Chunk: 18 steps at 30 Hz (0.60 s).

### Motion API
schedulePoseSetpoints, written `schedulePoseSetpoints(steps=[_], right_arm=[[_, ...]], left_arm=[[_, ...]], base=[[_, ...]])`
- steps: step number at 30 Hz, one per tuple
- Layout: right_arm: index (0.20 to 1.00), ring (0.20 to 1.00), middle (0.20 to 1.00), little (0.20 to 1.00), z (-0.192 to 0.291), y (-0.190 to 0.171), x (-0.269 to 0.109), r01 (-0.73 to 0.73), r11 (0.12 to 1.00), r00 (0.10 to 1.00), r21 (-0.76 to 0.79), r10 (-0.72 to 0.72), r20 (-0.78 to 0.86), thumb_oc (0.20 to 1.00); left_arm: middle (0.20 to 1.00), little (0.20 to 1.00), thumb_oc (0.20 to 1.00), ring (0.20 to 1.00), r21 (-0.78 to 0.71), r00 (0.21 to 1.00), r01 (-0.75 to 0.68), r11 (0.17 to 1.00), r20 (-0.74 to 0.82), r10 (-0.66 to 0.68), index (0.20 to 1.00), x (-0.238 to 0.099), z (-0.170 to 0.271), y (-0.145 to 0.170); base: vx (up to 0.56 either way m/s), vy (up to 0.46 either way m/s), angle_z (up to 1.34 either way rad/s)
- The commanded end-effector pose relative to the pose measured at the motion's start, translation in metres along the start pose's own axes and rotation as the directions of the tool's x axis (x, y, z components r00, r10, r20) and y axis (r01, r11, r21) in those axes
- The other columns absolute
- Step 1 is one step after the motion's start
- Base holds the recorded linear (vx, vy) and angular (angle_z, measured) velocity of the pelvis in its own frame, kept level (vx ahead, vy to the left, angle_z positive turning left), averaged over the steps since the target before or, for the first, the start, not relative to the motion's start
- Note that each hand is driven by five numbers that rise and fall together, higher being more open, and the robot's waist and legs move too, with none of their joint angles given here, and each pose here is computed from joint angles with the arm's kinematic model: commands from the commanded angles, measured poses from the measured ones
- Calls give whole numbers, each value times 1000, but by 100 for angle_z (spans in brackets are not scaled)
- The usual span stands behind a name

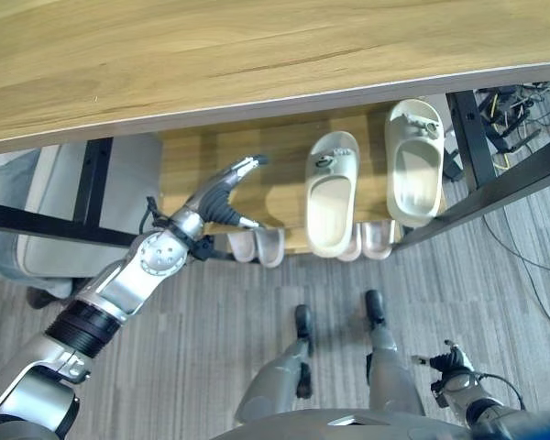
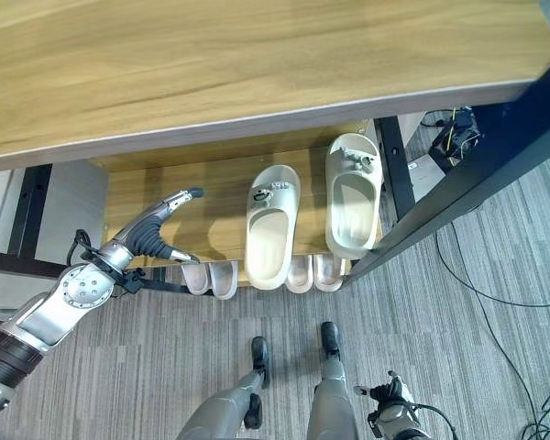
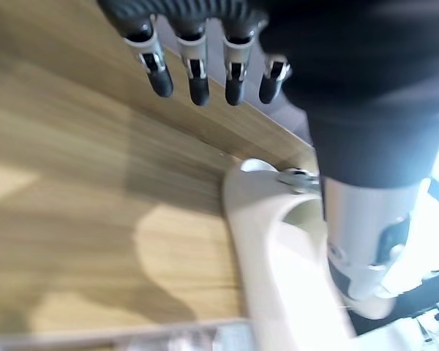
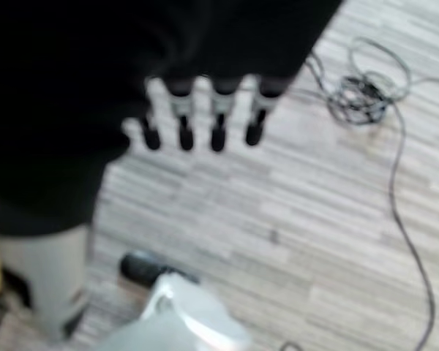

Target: Arrange the slippers neatly on the shoe rack.

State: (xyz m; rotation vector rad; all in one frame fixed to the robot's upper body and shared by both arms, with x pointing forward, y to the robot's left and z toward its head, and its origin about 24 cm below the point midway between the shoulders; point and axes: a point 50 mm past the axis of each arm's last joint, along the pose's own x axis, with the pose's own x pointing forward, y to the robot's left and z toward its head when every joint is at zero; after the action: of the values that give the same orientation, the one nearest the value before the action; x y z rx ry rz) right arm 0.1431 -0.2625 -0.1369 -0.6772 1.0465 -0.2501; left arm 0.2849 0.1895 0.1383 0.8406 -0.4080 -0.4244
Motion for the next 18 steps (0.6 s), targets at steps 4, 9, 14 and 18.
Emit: schedulePoseSetpoints(steps=[4,9,14,18], right_arm=[[1000,1000,1000,1000,7,-16,5,42,999,999,-12,-42,24,1000],[1000,1000,1000,1000,15,-18,6,51,999,998,-4,-51,44,1000],[1000,1000,1000,1000,17,-21,7,62,998,997,-7,-61,49,1000],[1000,1000,1000,1000,17,-22,7,65,998,997,-8,-65,49,1000]], left_arm=[[1000,1000,1000,1000,-38,996,37,999,77,-34,1000,4,13,-7],[1000,1000,1000,1000,-63,997,65,996,37,-63,1000,7,5,-25],[1000,1000,1000,1000,-124,996,82,989,32,-79,1000,10,5,-40],[1000,1000,1000,1000,-170,995,98,981,49,-91,1000,14,9,-49]], base=[[0,0,0],[0,0,0],[0,0,0],[0,0,0]])
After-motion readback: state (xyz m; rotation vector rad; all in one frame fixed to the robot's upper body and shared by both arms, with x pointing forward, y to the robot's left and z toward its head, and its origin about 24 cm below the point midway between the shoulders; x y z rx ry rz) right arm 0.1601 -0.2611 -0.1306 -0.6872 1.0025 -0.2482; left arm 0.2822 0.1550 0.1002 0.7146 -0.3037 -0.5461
